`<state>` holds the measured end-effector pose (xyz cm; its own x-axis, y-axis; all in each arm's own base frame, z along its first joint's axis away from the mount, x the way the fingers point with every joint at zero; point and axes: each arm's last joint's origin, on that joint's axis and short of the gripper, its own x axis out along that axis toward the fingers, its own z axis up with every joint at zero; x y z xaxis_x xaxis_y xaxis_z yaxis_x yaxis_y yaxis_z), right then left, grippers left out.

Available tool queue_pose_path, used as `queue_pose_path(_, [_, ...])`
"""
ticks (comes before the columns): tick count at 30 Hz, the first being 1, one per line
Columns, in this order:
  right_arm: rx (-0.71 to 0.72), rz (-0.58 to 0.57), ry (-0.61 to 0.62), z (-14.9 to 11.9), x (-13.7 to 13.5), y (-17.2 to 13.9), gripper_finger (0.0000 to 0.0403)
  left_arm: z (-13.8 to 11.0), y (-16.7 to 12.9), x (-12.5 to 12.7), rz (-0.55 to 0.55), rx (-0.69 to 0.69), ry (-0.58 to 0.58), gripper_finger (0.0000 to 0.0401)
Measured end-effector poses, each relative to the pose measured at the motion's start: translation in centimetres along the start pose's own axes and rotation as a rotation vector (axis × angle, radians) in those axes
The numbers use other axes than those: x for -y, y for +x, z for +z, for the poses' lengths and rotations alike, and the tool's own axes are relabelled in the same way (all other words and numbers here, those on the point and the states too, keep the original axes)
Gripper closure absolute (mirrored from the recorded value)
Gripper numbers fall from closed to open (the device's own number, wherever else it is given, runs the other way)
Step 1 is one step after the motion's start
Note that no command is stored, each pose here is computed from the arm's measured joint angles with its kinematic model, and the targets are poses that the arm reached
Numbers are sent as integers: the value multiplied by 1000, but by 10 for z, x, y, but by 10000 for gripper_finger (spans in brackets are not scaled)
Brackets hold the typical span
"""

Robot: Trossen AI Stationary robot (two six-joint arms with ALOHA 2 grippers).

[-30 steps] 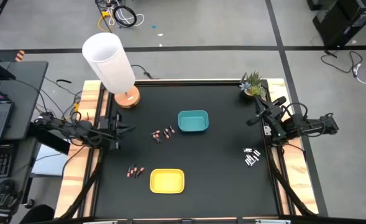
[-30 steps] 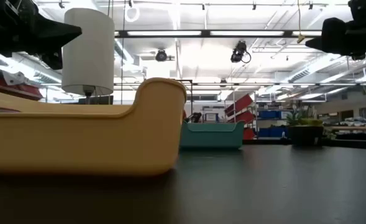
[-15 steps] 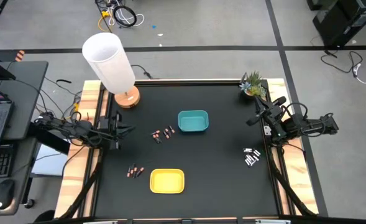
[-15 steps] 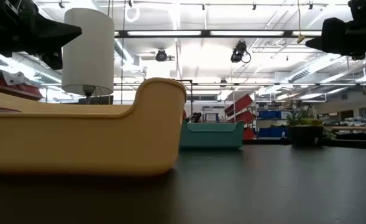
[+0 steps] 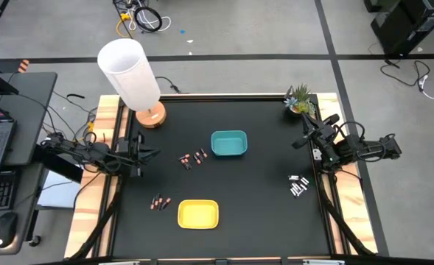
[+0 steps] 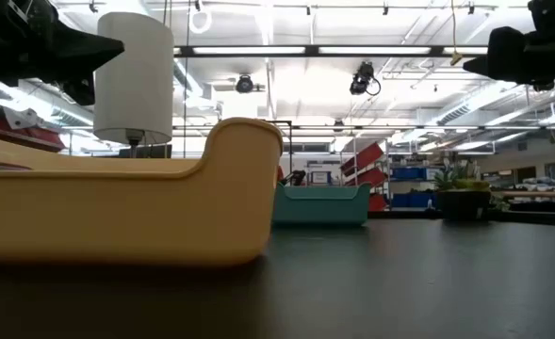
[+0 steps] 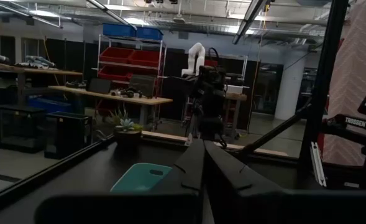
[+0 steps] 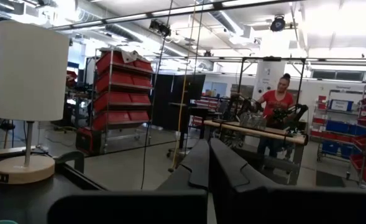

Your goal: Sort batteries

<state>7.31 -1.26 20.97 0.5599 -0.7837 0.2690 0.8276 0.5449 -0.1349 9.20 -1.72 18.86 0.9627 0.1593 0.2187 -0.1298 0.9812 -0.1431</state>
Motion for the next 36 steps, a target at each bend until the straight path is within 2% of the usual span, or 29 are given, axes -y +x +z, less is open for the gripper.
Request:
queue_pose_path(28, [0,0,0,0,0,0,400,1,0,0,1,6,-3,382])
queue_pose_path(33, [-1,0,-1,0,0,0,400,4,0,-1,46,34,-25,382])
queue_pose_path(36, [0,0,0,0,0,0,400,7,0,-1,31,67,-94,382])
